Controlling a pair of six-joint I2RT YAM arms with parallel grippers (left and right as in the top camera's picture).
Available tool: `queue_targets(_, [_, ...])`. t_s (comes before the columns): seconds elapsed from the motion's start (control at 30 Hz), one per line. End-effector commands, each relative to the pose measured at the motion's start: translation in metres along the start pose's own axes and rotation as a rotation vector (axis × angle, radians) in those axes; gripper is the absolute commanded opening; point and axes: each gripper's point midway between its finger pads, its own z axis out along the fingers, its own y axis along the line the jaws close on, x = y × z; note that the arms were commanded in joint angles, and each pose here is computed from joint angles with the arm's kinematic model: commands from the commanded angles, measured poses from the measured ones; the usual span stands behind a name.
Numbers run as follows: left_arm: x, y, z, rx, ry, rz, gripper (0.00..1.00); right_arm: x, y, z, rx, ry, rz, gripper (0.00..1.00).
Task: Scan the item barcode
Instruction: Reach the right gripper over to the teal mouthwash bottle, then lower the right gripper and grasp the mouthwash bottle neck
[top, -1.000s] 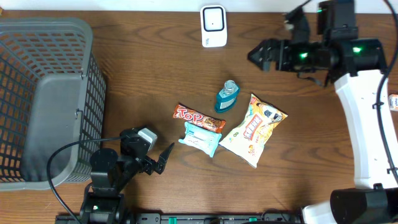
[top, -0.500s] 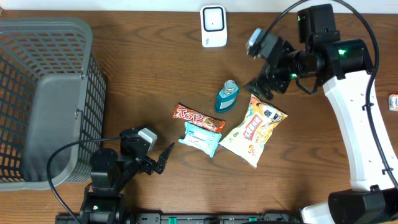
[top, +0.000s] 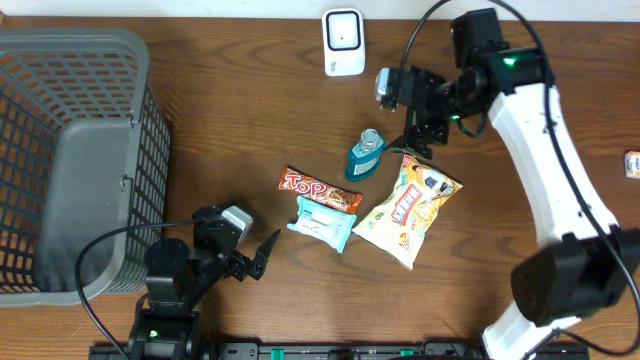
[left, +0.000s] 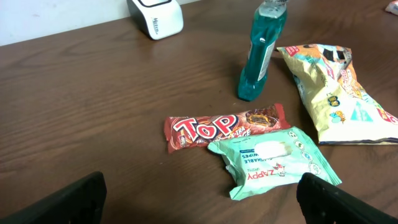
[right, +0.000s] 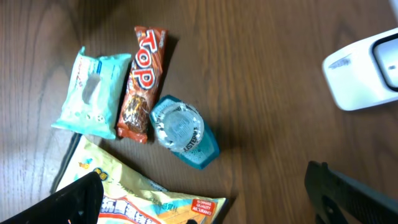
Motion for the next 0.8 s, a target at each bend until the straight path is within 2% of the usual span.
queue_targets(0.0, [0.003, 0.001, 0.0, -0.008, 0.004, -0.012, 0.98, -0.001, 0.004, 0.016, -0.052, -0.013, -0.06, 0.99])
queue_targets(0.5, [0.003, 0.001, 0.0, -0.008, 0.004, -0.012, 0.98, 0.027, 0.007, 0.079, -0.173, 0.076, -0.059, 0.99])
queue_targets(0.77, [0.003, 0.001, 0.0, -0.008, 0.004, -0.012, 0.98, 0.02, 0.01, 0.091, -0.18, 0.075, -0.088, 0.99])
